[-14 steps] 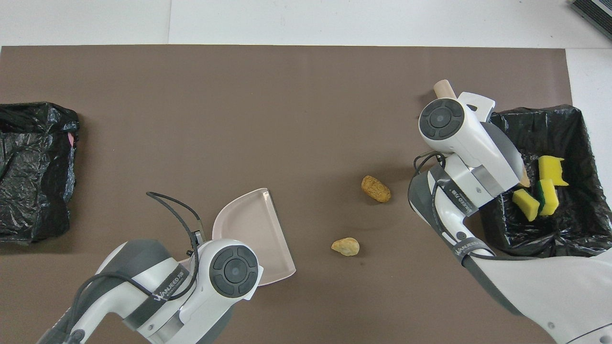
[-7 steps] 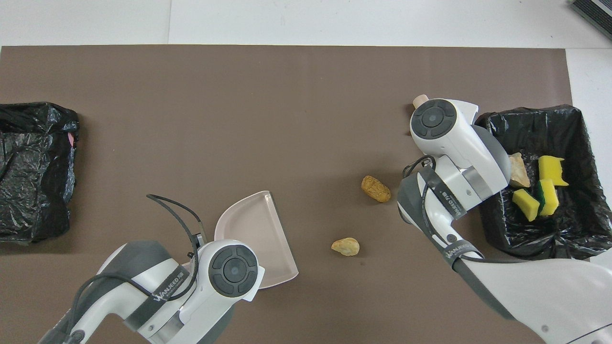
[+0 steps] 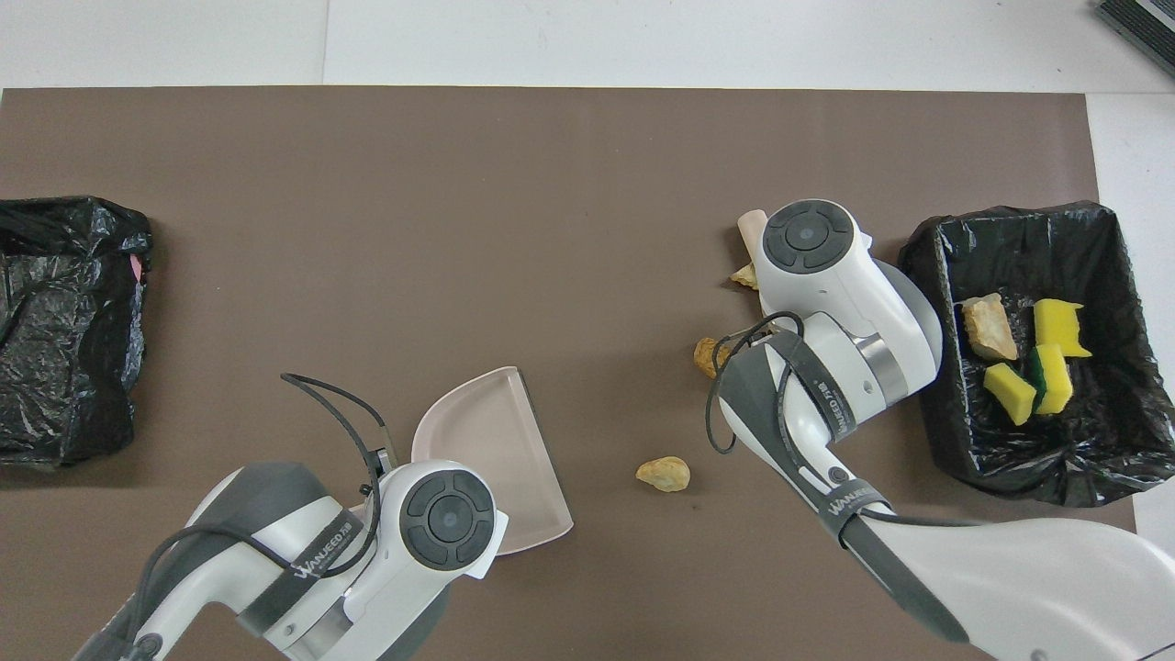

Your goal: Sweep and dump trash in bin

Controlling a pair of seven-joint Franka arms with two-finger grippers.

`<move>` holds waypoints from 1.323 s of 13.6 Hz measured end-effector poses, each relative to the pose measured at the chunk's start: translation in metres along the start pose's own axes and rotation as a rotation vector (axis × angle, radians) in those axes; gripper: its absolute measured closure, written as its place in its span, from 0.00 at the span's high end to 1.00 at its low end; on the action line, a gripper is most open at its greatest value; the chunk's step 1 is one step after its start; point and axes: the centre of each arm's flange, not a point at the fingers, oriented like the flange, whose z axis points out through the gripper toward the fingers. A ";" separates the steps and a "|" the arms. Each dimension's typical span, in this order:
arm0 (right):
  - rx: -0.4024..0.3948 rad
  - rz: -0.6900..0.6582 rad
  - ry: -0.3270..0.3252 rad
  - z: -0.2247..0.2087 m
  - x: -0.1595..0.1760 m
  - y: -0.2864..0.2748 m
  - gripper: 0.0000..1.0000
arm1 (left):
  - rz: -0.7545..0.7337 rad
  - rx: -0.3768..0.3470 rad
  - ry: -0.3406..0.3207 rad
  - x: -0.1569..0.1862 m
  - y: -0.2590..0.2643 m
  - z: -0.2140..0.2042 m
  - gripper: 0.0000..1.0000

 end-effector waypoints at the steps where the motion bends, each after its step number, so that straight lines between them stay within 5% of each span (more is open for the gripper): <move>1: 0.033 0.001 -0.007 0.000 -0.001 -0.005 0.26 | 0.000 0.000 0.000 0.000 0.000 0.000 0.31; 9: 0.296 -0.073 0.013 -0.039 -0.018 -0.032 0.26 | -0.002 -0.003 0.001 0.000 0.000 0.000 0.31; 13: 0.315 0.064 0.025 -0.069 -0.036 0.009 0.26 | -0.007 -0.011 0.005 -0.001 0.000 0.001 0.31; 18: 0.310 0.173 -0.005 -0.012 -0.073 0.047 0.26 | -0.010 -0.016 0.007 -0.001 0.000 0.001 0.31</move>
